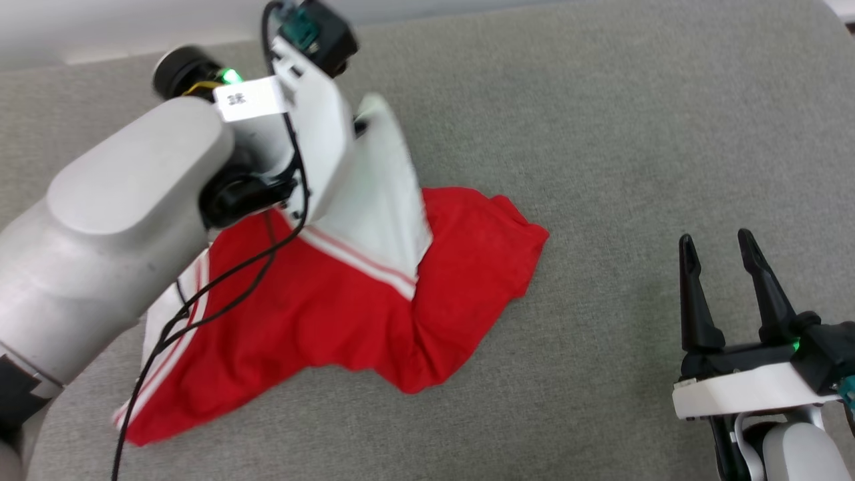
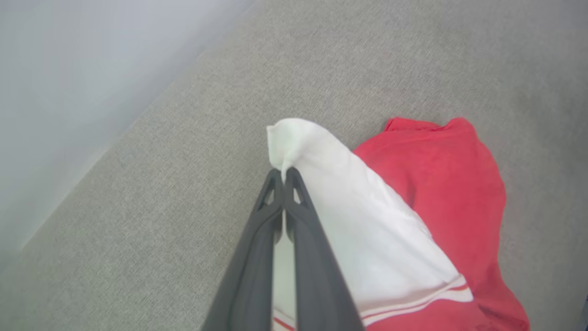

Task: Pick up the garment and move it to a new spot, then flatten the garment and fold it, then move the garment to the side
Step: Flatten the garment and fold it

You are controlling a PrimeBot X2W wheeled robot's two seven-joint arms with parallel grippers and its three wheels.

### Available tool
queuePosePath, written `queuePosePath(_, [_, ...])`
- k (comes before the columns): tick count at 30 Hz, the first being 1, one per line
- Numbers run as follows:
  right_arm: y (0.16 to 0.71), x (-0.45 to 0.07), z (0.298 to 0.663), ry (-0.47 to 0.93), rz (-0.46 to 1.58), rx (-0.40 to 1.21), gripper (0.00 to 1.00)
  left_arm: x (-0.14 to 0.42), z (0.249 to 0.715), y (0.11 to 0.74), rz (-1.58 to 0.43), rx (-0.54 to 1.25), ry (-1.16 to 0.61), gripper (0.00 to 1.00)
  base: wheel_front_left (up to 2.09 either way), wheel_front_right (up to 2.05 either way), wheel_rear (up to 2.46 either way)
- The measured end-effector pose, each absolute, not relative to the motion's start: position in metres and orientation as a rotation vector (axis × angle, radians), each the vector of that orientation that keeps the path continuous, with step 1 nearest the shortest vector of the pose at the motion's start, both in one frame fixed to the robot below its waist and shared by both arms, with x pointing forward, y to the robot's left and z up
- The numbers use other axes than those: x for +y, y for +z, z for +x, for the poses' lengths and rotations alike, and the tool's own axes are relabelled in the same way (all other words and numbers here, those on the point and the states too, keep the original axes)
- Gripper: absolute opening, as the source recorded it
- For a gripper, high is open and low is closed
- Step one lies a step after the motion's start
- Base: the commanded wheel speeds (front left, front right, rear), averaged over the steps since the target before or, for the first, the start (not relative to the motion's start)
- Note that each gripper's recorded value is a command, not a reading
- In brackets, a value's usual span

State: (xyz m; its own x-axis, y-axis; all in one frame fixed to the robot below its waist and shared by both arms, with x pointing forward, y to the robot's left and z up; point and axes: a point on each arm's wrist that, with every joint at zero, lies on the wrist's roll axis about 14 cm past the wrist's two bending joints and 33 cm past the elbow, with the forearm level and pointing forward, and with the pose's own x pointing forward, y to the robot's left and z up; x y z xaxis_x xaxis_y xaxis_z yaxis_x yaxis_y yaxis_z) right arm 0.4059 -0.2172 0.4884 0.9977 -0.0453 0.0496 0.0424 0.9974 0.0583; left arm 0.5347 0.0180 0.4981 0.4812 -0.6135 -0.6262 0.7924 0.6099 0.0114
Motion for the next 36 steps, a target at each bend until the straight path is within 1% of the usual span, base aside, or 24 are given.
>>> queuePosePath(1, [0.488,-0.217,0.406,-0.044,0.057,-0.051,1.0,0.018,0.535,0.498,0.319,0.623,-0.875,0.0,0.0,0.0,0.0])
queuePosePath(5, [0.493,-0.213,0.4,-0.033,0.063,-0.062,1.0,-0.006,0.523,0.536,0.349,0.462,-0.938,0.0,0.0,0.0,0.0])
queuePosePath(8, [0.497,-0.21,0.397,-0.025,0.065,-0.07,1.0,-0.032,0.498,0.547,0.344,0.402,-1.024,0.0,0.0,0.0,0.0])
queuePosePath(10, [0.498,-0.209,0.396,-0.022,0.066,-0.074,1.0,-0.05,0.474,0.541,0.343,0.399,-1.09,0.0,0.0,0.0,0.0])
queuePosePath(14, [0.5,-0.208,0.396,-0.018,0.065,-0.08,1.0,-0.074,0.435,0.509,0.334,0.461,-1.176,0.0,0.0,0.0,0.0])
queuePosePath(17, [0.5,-0.212,0.395,-0.029,0.059,-0.079,1.0,-0.083,0.4,0.466,0.37,0.577,-1.223,0.0,0.0,0.0,0.0])
queuePosePath(20, [0.498,-0.218,0.394,-0.046,0.051,-0.071,1.0,-0.09,0.36,0.428,0.36,0.697,-1.275,0.0,0.0,0.0,0.0])
queuePosePath(25, [0.492,-0.223,0.393,-0.062,0.044,-0.055,1.0,-0.088,0.325,0.388,0.382,0.829,-1.302,0.0,0.0,0.0,0.0])
queuePosePath(28, [0.491,-0.224,0.393,-0.065,0.043,-0.05,1.0,-0.089,0.32,0.382,0.399,0.838,-1.312,0.0,0.0,0.0,0.0])
queuePosePath(29, [0.49,-0.224,0.393,-0.066,0.043,-0.048,1.0,-0.091,0.321,0.384,0.391,0.824,-1.314,0.42,0.0,0.0,0.0])
queuePosePath(30, [0.491,-0.224,0.393,-0.066,0.043,-0.049,1.0,-0.094,0.322,0.387,0.375,0.803,-1.314,1.0,0.0,0.0,0.0])
queuePosePath(32, [0.492,-0.224,0.392,-0.065,0.043,-0.052,1.0,-0.099,0.328,0.396,0.351,0.747,-1.312,1.0,0.0,0.0,0.0])
queuePosePath(36, [0.495,-0.22,0.388,-0.055,0.047,-0.061,1.0,-0.116,0.352,0.439,0.27,0.541,-1.298,1.0,0.0,0.0,0.0])
